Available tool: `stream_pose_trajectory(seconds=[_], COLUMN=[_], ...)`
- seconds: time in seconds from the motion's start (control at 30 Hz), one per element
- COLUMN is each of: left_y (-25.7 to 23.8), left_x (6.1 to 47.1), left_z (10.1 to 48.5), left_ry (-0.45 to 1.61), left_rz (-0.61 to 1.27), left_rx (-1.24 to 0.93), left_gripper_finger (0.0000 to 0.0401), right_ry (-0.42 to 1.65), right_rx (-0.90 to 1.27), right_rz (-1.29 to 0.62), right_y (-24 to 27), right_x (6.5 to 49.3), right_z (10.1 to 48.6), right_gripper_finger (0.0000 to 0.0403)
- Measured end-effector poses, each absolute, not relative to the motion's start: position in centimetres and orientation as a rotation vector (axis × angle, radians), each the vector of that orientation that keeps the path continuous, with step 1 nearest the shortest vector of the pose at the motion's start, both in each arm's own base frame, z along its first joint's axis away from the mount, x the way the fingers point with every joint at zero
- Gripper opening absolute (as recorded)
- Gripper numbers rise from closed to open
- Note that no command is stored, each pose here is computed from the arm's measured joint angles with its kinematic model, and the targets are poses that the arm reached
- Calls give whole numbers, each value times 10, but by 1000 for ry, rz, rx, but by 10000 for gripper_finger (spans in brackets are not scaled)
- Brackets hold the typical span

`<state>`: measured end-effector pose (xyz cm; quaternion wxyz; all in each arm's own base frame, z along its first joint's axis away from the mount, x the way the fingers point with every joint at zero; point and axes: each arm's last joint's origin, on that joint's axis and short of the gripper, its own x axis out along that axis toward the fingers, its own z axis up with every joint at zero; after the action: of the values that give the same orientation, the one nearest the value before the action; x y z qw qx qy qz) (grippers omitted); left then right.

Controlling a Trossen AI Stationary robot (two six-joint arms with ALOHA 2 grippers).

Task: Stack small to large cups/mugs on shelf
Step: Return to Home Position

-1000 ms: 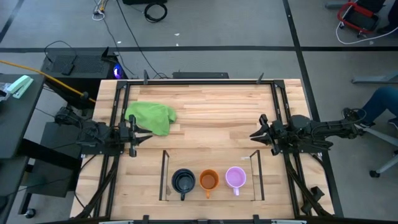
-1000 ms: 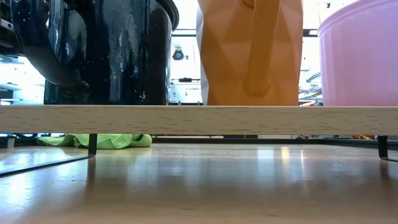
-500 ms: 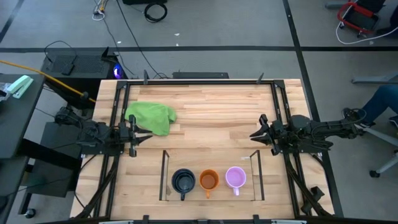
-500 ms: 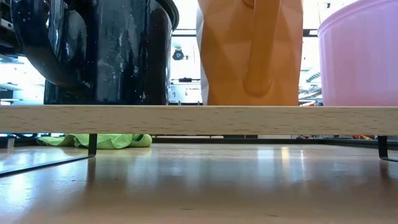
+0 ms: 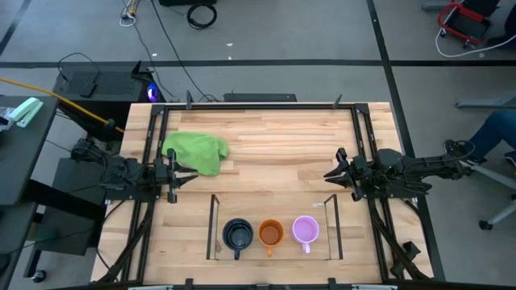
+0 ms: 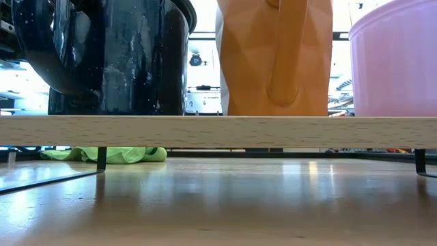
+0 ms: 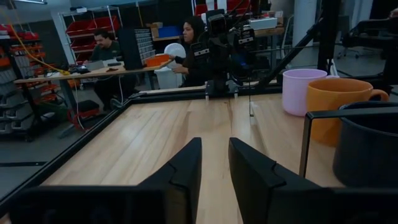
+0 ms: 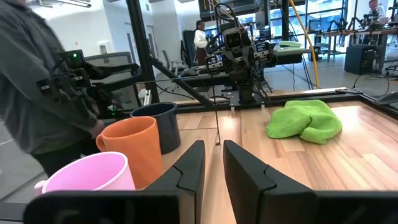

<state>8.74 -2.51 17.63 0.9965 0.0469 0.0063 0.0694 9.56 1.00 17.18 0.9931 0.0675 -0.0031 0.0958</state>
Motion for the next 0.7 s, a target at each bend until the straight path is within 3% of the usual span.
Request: stream_pose_trajectory(seconds=[0.7], left_y=[-25], left_x=[87], left_z=[176], left_ry=[13], left_rz=[139], left_rx=[94], left_gripper_finger=[83], right_ry=[-6], right_rx=[135], right_rz=[192], right_y=[10], right_x=[96], right_z=[172], right_gripper_finger=[65])
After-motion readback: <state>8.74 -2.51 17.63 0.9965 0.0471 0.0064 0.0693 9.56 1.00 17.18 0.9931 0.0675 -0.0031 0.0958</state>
